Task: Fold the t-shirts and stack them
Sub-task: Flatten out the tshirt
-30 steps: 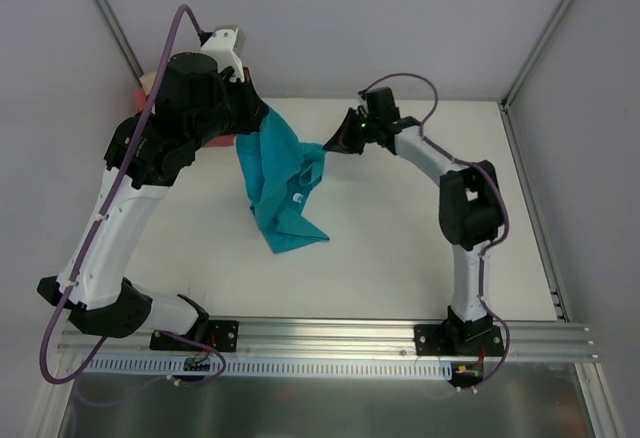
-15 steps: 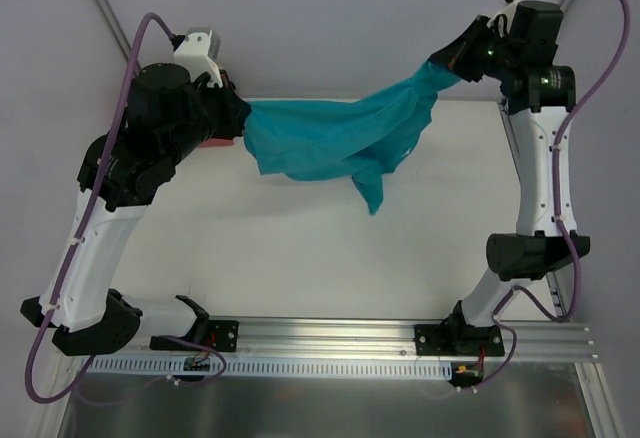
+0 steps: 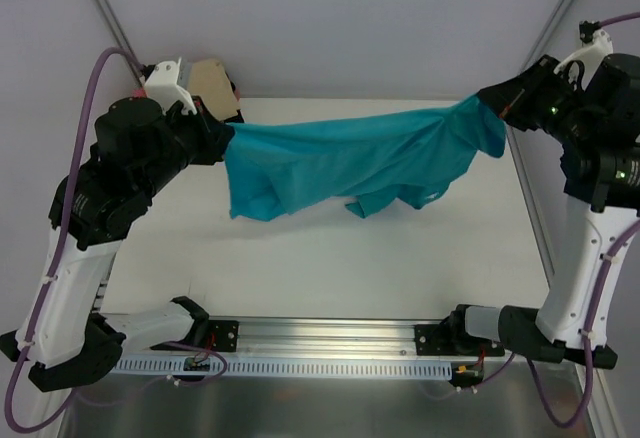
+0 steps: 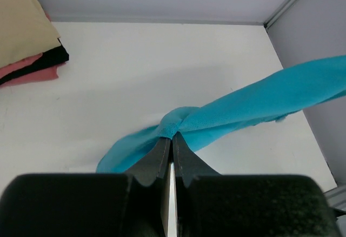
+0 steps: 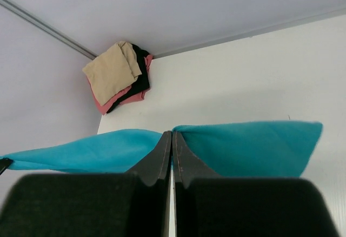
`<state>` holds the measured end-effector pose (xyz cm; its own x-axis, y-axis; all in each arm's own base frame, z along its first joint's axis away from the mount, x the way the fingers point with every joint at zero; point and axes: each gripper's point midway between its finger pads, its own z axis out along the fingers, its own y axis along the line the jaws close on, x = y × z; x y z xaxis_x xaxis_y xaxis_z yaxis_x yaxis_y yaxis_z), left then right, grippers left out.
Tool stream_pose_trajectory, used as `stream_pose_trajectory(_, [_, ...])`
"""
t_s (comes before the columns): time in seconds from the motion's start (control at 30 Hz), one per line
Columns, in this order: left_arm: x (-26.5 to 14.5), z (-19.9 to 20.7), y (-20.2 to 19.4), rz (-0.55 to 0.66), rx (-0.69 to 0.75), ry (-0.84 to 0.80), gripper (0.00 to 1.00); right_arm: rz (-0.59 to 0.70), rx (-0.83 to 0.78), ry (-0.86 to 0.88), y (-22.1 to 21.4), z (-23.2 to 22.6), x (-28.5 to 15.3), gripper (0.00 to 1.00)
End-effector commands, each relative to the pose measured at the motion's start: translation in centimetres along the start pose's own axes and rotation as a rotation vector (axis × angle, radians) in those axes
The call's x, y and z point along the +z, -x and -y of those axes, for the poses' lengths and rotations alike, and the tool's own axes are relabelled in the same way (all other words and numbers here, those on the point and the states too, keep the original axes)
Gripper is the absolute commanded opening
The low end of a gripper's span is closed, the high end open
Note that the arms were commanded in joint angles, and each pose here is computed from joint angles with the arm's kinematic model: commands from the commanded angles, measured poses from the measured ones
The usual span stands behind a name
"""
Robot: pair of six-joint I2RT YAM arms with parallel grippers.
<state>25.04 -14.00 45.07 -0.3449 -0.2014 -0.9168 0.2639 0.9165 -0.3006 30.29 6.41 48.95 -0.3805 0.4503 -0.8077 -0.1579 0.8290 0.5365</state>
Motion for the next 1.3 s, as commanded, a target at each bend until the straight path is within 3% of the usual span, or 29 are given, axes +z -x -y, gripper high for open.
stream_pose_trajectory(0.0, [-1.5,-0.2,-1.2,-0.012,-0.074,-0.024,0.00,-0.049,0.008,0.002,-2.3,0.5,-0.6,0.00])
stream_pose_trajectory(0.03, [-1.6,0.2,-1.9,-0.032,-0.079,-0.048,0.15,-0.033,0.007,0.006,-2.5,0.2,-1.5,0.00])
stream_pose_trajectory(0.07, [-1.7,0.1,-3.4,-0.064,-0.091,-0.056,0.85,-0.032,0.012,0.002,-2.9,0.4,-1.7,0.00])
stream_pose_trajectory(0.1, [-1.6,0.1,-4.2,-0.087,-0.099,-0.065,0.99,-0.051,0.024,-0.013,-3.8,1.0,-1.5,0.00])
stream_pose_trajectory(0.2, [-2.0,0.9,-7.6,-0.184,-0.173,-0.121,0.99,-0.053,0.058,-0.028,-5.1,1.2,-2.6,0.00])
stream_pose_trajectory(0.23, [-3.1,1.7,-7.4,-0.163,-0.194,-0.184,0.99,-0.058,0.061,-0.017,-5.5,1.0,-3.0,0.00])
stream_pose_trajectory(0.27, [-2.9,2.1,-10.1,-0.240,-0.234,-0.216,0.99,-0.068,0.061,-0.022,-6.0,1.2,-3.0,0.00])
stream_pose_trajectory(0.43, [-5.4,1.1,-16.4,-0.296,-0.412,-0.265,0.99,-0.097,0.078,-0.044,-8.1,2.2,-3.3,0.00])
stream_pose_trajectory(0.57, [-4.8,1.1,-22.7,-0.443,-0.489,-0.299,0.99,-0.107,0.078,-0.053,-8.7,2.6,-3.5,0.00])
stream_pose_trajectory(0.67, [-4.5,2.2,-23.8,-0.514,-0.486,-0.357,0.99,-0.109,0.075,-0.046,-8.5,2.4,-3.4,0.00])
stream_pose_trajectory(0.9, [-3.2,3.4,-22.1,-0.487,-0.437,-0.394,0.99,-0.158,0.065,-0.067,-9.0,3.7,-1.5,0.00])
stream_pose_trajectory(1.07, [-2.2,4.1,-21.0,-0.461,-0.449,-0.414,0.99,-0.208,0.051,-0.063,-8.1,6.0,5.4,0.00])
stream_pose_trajectory(1.13, [-2.0,4.3,-20.6,-0.454,-0.449,-0.411,0.99,-0.165,0.031,-0.038,-6.0,6.2,8.2,0.00])
stream_pose_trajectory(1.17, [-1.7,4.2,-20.5,-0.451,-0.454,-0.401,0.99,-0.198,0.054,-0.069,-6.3,8.0,11.4,0.00])
stream_pose_trajectory(1.23, [-1.5,4.3,-20.2,-0.446,-0.465,-0.386,0.99,-0.122,0.033,-0.031,-2.8,7.7,14.6,0.00])
stream_pose_trajectory(1.27, [-1.2,4.1,-20.1,-0.436,-0.472,-0.368,0.99,-0.173,0.063,-0.055,-3.6,10.2,19.0,0.00])
